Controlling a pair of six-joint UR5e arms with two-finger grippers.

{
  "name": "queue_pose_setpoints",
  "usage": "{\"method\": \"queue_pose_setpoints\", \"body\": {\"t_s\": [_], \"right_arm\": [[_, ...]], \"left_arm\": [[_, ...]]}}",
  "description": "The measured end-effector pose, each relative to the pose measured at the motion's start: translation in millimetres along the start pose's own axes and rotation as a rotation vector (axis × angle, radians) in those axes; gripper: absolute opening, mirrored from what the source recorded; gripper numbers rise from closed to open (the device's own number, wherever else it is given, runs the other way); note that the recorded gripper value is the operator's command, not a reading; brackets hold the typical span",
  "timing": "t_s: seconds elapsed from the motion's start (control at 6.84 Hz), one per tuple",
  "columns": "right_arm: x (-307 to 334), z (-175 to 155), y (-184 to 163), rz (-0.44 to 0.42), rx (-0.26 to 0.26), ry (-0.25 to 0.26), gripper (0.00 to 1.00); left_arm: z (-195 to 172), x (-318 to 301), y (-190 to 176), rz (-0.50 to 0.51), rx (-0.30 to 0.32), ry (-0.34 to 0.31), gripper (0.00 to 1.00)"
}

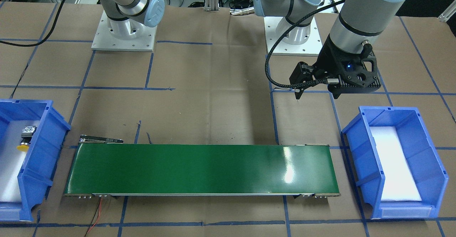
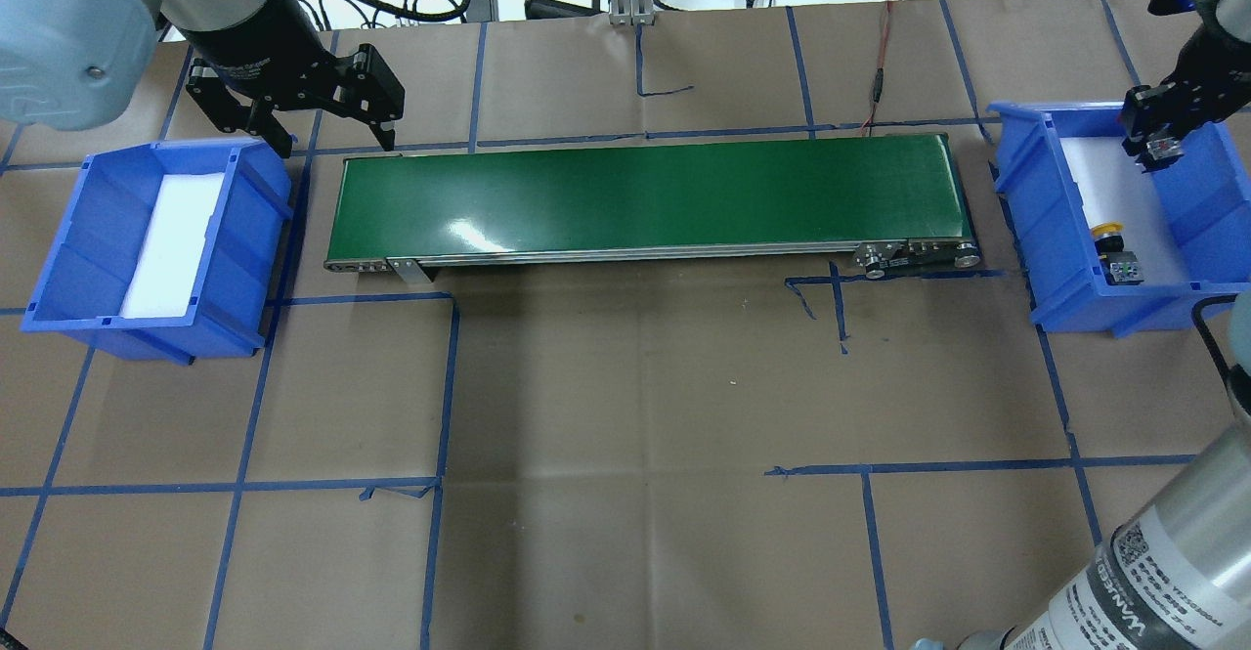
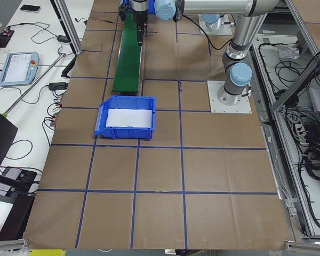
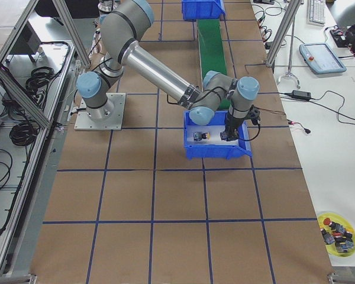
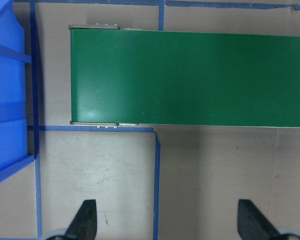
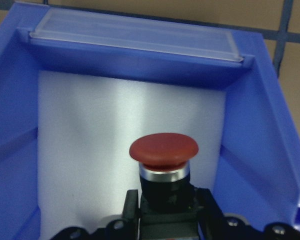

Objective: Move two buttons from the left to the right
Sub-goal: 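Lower the red button into the bin and open the right gripper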

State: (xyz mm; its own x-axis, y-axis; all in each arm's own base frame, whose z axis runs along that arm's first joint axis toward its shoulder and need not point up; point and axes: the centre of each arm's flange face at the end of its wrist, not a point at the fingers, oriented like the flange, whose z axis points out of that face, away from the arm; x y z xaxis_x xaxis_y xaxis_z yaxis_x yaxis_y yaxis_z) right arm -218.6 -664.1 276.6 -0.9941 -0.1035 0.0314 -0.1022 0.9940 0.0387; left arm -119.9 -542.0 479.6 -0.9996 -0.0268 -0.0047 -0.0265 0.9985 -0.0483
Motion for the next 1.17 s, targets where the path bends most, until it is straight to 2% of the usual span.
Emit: {"method": "queue_pose_setpoints", "body": {"t_s": [0.44,0.58,0.73,0.88,1.17], "right_arm": [[-12.6,35.4,9.4,-0.001,-0.037,-0.050,0.04],[-13.3,45.1,10.0,-0.004,-0.036,-0.050,0.09],[-12.4,48.8,8.6,-0.004,-0.030,-0.046,0.76],[-12.0,50.7,7.3,-0.003,-0.028,-0.045,0.99],[-15.4,46.3,4.7,0.001,0.001,-0.075,1.00]], "left_arm": [[-0.5,0.0,-1.7,-0.002,0.000,0.001,1.00],[-0.5,0.1,-1.7,-0.002,0.000,0.002,1.00],[0.1,0.2,-1.6,-0.002,-0.002,0.002,1.00],[0.3,0.6,-1.4,-0.001,-0.002,0.002,1.00],[-0.2,0.7,-1.2,0.000,-0.001,0.001,1.00]]}}
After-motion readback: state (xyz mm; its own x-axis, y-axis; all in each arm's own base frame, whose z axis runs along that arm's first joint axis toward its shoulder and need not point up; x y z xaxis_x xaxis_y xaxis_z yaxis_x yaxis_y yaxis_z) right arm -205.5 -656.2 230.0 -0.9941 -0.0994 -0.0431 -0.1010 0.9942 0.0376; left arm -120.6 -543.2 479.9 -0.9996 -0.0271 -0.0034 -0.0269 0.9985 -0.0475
